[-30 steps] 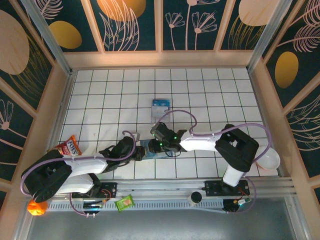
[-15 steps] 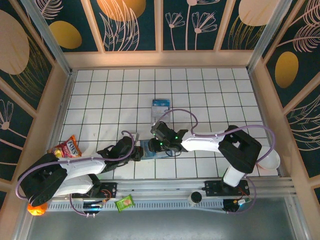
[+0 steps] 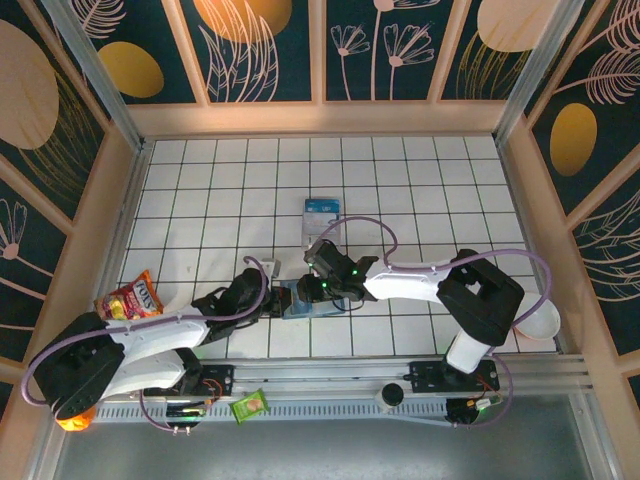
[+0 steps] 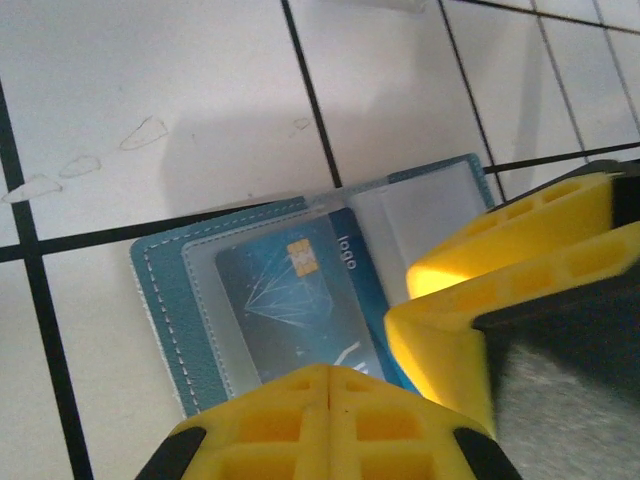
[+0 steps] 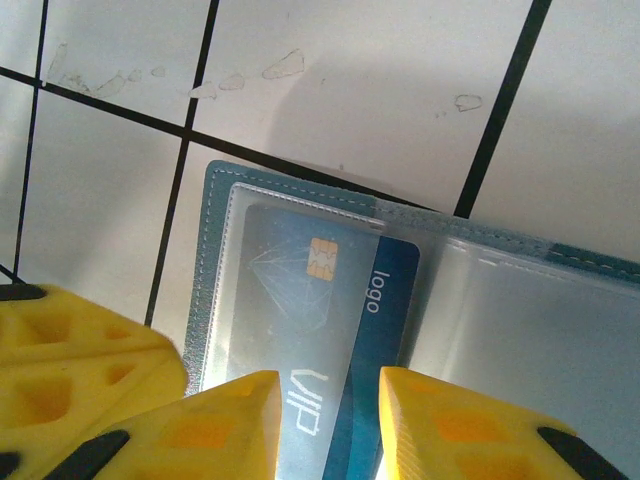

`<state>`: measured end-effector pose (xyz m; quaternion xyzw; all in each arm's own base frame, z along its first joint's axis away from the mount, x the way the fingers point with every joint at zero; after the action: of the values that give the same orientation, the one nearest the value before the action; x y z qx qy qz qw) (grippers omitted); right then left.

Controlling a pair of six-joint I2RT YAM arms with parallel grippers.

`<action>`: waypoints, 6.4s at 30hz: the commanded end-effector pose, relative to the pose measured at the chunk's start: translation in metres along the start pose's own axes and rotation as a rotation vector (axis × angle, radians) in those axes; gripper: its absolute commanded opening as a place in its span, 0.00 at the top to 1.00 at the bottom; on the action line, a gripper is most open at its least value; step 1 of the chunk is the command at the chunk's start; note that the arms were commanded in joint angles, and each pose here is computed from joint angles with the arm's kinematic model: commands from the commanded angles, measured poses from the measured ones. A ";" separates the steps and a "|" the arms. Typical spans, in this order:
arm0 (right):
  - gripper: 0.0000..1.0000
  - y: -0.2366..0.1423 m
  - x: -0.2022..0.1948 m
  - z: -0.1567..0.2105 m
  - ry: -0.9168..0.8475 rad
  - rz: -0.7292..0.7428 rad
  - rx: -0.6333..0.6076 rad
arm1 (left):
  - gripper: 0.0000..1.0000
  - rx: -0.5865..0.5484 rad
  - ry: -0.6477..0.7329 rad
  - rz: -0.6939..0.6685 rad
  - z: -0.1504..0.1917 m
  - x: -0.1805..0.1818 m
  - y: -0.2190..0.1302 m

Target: Take the credit cards out of the card holder

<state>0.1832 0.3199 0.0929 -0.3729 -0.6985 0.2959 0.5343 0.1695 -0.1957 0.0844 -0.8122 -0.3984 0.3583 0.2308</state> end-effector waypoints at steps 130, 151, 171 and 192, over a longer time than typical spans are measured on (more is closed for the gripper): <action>1.00 -0.129 0.048 -0.112 -0.932 0.045 -0.254 | 0.01 -0.108 -0.008 -0.113 -0.036 0.001 -0.036; 1.00 -0.072 0.024 -0.190 -1.252 0.213 0.023 | 0.01 -0.141 -0.036 -0.257 -0.048 0.017 -0.061; 1.00 -0.042 -0.003 -0.231 -1.320 0.292 -0.012 | 0.01 -0.066 -0.114 -0.214 -0.057 0.036 -0.035; 1.00 -0.020 -0.017 -0.215 -1.321 0.252 0.047 | 0.01 -0.052 -0.137 -0.210 -0.052 0.040 -0.032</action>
<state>0.3924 0.2961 0.1718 -0.1968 -0.8230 0.5312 -0.0415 0.2068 -0.1491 0.1149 -0.7388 -0.5049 0.3799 0.2343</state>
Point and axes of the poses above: each hand's point on the last joint's axis, 136 mm out from that joint toward the fingers, its own y axis out along the fingers, its own x axis along the line the jaws close on, z = x × y, the point moved 6 cm from there along -y, back along the fingers, and after that the axes turned 12 degrees about y, right-handed, at the moved point
